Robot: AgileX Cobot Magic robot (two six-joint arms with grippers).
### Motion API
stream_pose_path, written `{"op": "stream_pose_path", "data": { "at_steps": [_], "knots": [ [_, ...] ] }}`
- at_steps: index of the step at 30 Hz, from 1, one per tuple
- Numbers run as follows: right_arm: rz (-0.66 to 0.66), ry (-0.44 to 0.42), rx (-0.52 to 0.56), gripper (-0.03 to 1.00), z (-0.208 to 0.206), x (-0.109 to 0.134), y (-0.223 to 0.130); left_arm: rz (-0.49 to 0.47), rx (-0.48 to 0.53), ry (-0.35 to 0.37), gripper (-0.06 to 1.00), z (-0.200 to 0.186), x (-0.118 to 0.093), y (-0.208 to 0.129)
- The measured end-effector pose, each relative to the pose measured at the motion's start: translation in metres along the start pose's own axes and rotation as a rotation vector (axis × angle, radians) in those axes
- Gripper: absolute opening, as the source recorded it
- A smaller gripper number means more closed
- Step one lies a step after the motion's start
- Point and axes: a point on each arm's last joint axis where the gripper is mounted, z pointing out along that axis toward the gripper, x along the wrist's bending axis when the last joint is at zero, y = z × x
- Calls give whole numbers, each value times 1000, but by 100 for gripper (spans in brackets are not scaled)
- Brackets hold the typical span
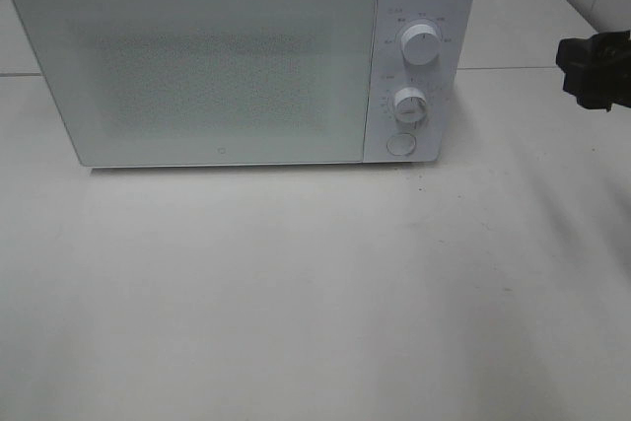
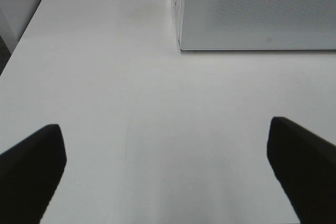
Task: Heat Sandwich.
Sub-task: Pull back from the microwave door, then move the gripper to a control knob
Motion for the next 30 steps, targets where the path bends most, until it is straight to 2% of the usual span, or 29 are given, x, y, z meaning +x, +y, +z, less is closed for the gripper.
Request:
{"op": "stream_pose_path", "data": {
  "at_steps": [5, 7, 15, 22, 30],
  "knots": [
    [27, -43, -77, 77, 3, 1, -11, 0, 0, 0, 99, 0, 0, 0],
    [12, -42, -100, 77, 4, 11, -18, 0, 0, 0, 99, 0, 0, 0],
    [-44, -47, -107, 77, 13, 34, -30, 0, 0, 0, 99, 0, 0, 0],
    [-8, -51, -108, 77, 17, 62, -45, 0, 0, 0, 99, 0, 0, 0],
    [0, -82, -102, 77, 17, 84, -62, 0, 0, 0, 99, 0, 0, 0]
  ]
}}
